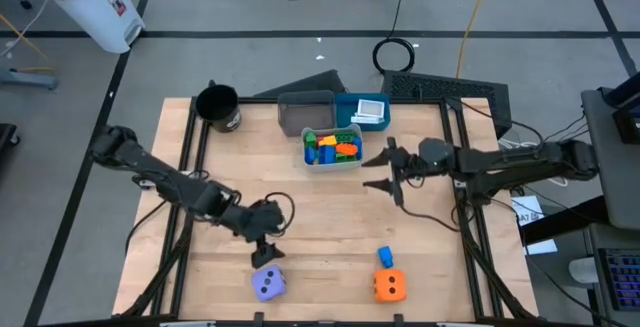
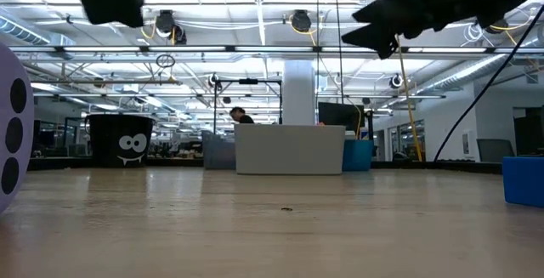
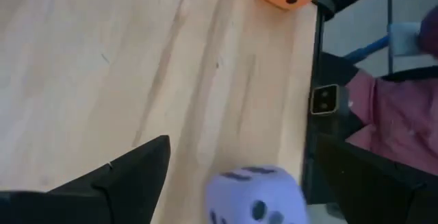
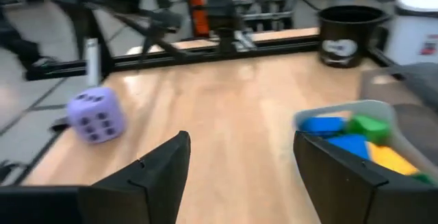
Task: Pick & Place Toys
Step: Put the purple dice into the black bin
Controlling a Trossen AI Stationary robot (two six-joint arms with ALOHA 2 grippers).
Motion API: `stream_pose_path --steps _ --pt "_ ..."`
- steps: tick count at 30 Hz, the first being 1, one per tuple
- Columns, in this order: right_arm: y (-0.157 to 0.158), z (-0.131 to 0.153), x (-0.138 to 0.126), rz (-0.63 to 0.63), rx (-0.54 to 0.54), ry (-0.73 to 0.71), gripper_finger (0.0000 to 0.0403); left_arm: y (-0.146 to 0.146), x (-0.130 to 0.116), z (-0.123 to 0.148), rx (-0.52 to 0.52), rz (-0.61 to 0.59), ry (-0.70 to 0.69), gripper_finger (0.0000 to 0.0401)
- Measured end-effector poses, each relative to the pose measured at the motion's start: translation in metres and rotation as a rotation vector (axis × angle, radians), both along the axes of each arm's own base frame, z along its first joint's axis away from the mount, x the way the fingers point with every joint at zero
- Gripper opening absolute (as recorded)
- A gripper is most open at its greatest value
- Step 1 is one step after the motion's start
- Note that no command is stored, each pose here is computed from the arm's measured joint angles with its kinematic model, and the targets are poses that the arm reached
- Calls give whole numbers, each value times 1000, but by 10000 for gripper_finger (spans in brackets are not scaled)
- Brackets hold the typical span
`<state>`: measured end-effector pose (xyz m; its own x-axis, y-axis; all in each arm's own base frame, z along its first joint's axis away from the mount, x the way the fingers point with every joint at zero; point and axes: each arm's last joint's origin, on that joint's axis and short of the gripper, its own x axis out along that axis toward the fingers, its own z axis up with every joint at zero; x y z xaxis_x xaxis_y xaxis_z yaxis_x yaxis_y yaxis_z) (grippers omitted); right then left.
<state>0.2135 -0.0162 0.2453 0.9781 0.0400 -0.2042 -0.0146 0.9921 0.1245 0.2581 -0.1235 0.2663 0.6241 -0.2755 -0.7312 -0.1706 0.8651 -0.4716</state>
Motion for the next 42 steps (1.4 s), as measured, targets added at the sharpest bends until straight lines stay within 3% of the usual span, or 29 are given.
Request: stream_pose_path --steps 9,16,22,28,31,37,42 --pt "30 2 0 135 3 -20 234 -35 -31 -33 -69 116 299 367" --pt "39 5 0 180 3 -47 226 -60 -16 -53 -127 48 279 367" --pt "40 4 0 174 9 -45 226 -64 -9 -82 -160 43 466 367" --pt "38 4 0 129 1 -39 226 -69 3 -89 -196 -60 401 364" --pt "38 4 0 129 1 -37 226 -67 4 -89 -186 -66 389 341" --pt "38 4 0 129 1 -36 226 -65 10 -87 -211 -88 362 248" --pt "38 4 0 129 1 -36 226 -58 20 -81 -241 -123 256 204"
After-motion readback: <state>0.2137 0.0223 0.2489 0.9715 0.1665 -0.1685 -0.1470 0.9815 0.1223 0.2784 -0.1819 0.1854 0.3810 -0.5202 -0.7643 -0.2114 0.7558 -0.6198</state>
